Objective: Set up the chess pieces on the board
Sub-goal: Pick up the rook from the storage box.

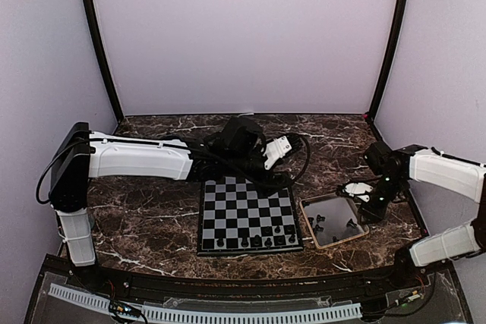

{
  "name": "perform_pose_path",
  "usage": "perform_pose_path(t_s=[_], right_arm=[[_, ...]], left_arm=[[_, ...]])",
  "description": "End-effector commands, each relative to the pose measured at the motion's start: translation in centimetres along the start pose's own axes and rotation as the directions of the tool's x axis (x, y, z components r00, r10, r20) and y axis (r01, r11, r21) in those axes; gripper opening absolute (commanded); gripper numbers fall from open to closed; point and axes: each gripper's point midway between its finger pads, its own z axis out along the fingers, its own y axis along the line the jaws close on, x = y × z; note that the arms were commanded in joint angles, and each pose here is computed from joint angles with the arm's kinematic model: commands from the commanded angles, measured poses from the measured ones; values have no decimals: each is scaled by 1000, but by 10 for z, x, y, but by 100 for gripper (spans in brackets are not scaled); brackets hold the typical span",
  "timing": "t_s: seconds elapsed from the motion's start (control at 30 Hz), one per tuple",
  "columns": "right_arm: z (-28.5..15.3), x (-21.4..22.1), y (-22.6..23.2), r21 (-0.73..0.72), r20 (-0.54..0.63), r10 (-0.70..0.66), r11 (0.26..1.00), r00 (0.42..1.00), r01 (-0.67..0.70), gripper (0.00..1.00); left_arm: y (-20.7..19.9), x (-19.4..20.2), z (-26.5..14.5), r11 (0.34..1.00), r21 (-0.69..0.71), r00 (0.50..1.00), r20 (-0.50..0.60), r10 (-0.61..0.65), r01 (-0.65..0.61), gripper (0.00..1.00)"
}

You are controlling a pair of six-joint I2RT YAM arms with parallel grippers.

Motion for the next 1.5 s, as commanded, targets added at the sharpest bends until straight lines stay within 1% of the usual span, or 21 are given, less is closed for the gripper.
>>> perform_pose_path(t_s=[0.0, 0.3, 0.4, 0.53, 0.63, 0.8, 0.97, 1.07, 1.33, 1.47], right_arm=[[12, 6, 7, -48, -30, -21, 999, 999, 19, 37], [25, 1, 6, -50, -44, -45, 998, 998, 43, 28], [23, -2, 8, -37, -48, -56, 998, 997, 54, 28], [15, -4, 8, -1, -50, -72, 997, 996, 72, 30], [14, -6, 11, -8, -43, -78, 997, 996, 77, 30], [29, 2, 11, -13, -94, -79, 997, 992, 79, 27], [36, 4, 10, -17, -111, -86, 996, 990, 85, 25], [40, 4, 10, -20, -115, -87, 996, 990, 86, 23], [45, -7, 8, -31, -90, -85, 996, 992, 82, 23], [47, -9, 6, -31, -99, -79, 997, 992, 76, 18]], left_arm=[[-5, 1, -5, 1000, 22, 1000, -10, -3, 3, 71], [-5, 8, -4, 1000, 17, 999, -32, -15, 15, 71], [-5, 9, -5, 1000, 15, 999, -35, -14, 15, 71], [-5, 11, -5, 1000, 12, 999, -38, -13, 13, 71], [-6, 11, -4, 1000, 16, 999, -34, -12, 13, 71], [-6, 11, -4, 1000, 15, 999, -34, -12, 13, 71], [-5, 13, -5, 1000, 10, 999, -39, -10, 11, 71], [-6, 17, -6, 1000, 8, 999, -45, -14, 14, 71], [-7, 20, -5, 1000, 9, 999, -46, -17, 18, 71], [-6, 21, -6, 1000, 6, 999, -48, -14, 14, 71]])
